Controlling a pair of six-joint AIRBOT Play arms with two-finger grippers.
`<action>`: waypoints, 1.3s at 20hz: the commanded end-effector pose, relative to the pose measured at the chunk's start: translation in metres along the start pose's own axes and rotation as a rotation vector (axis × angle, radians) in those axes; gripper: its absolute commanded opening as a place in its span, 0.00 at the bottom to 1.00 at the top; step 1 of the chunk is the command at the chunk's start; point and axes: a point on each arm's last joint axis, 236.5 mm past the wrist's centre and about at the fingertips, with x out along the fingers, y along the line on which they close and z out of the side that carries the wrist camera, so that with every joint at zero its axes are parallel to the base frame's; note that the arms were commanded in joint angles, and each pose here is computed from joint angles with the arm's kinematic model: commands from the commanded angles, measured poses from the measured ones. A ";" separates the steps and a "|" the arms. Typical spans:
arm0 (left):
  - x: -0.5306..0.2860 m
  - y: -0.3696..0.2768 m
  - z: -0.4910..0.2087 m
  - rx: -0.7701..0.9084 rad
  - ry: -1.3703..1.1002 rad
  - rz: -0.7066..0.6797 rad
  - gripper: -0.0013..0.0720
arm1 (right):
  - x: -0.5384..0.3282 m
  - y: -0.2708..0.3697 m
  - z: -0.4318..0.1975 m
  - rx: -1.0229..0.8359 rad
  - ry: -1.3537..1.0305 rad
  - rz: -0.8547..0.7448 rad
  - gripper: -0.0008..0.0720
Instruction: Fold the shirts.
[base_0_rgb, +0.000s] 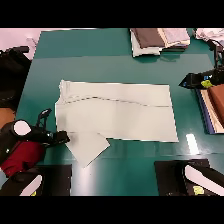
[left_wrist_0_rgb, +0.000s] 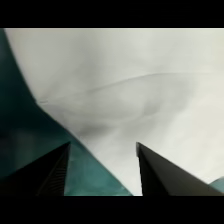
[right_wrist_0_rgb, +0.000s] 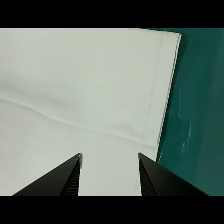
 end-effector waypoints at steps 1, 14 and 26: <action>0.012 -0.011 -0.002 -0.069 -0.023 -0.081 0.68 | -0.001 0.001 -0.003 -0.001 0.011 0.003 0.57; -0.041 -0.048 0.035 0.148 -0.117 -0.116 0.05 | 0.036 -0.067 -0.184 0.358 0.361 0.008 0.82; -0.041 -0.048 0.038 0.157 -0.129 -0.113 0.05 | 0.085 -0.023 -0.269 0.366 0.542 0.085 0.31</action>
